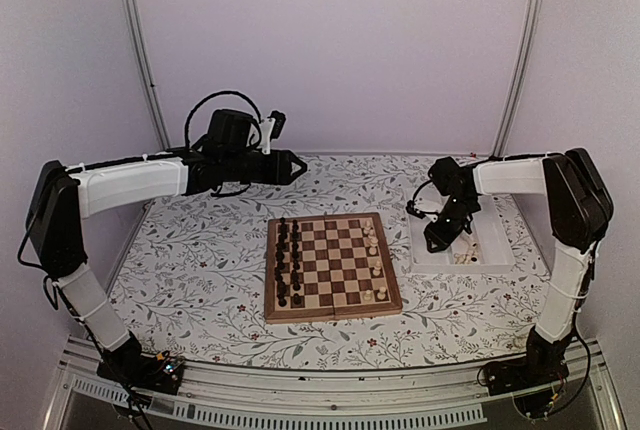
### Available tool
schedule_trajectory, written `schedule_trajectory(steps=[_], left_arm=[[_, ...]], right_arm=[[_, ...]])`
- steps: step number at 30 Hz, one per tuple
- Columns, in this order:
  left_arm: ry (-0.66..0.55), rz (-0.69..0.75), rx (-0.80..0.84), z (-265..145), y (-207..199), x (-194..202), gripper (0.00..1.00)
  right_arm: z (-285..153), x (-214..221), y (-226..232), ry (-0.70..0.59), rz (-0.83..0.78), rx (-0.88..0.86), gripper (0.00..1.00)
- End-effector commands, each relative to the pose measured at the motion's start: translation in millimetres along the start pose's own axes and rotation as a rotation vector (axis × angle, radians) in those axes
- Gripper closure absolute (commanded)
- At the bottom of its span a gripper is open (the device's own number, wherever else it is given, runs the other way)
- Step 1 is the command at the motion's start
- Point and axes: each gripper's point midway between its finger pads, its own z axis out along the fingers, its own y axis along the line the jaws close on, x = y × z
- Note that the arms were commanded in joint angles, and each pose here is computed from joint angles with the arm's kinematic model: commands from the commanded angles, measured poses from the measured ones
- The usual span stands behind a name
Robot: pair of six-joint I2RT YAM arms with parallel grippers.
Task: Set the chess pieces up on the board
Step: Pick up the chess piece from the storage box, then place the chess piece on the chessboard.
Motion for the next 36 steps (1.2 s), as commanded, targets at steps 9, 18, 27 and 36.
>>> schedule_trajectory(steps=[9, 18, 27, 36], left_arm=[[0.003, 0.003, 0.009, -2.8, -6.3, 2.2, 0.5], [-0.006, 0.013, 0.072, -3.2, -17.2, 1.4, 0.49], [-0.01, -0.017, 0.367, 11.9, -82.5, -1.8, 0.5], [0.052, -0.09, 0.624, 32.8, -145.5, 14.0, 0.51]], right_arm=[[5.2, 12.9, 2.6, 0.045, 0.005, 0.003, 0.78], [-14.5, -1.4, -0.4, -0.023, -0.02, 0.016, 0.94], [-129.3, -63.0, 56.0, -0.522, -0.255, -0.208, 0.95], [-196.0, -80.9, 104.1, -0.75, -0.44, -0.319, 0.93]])
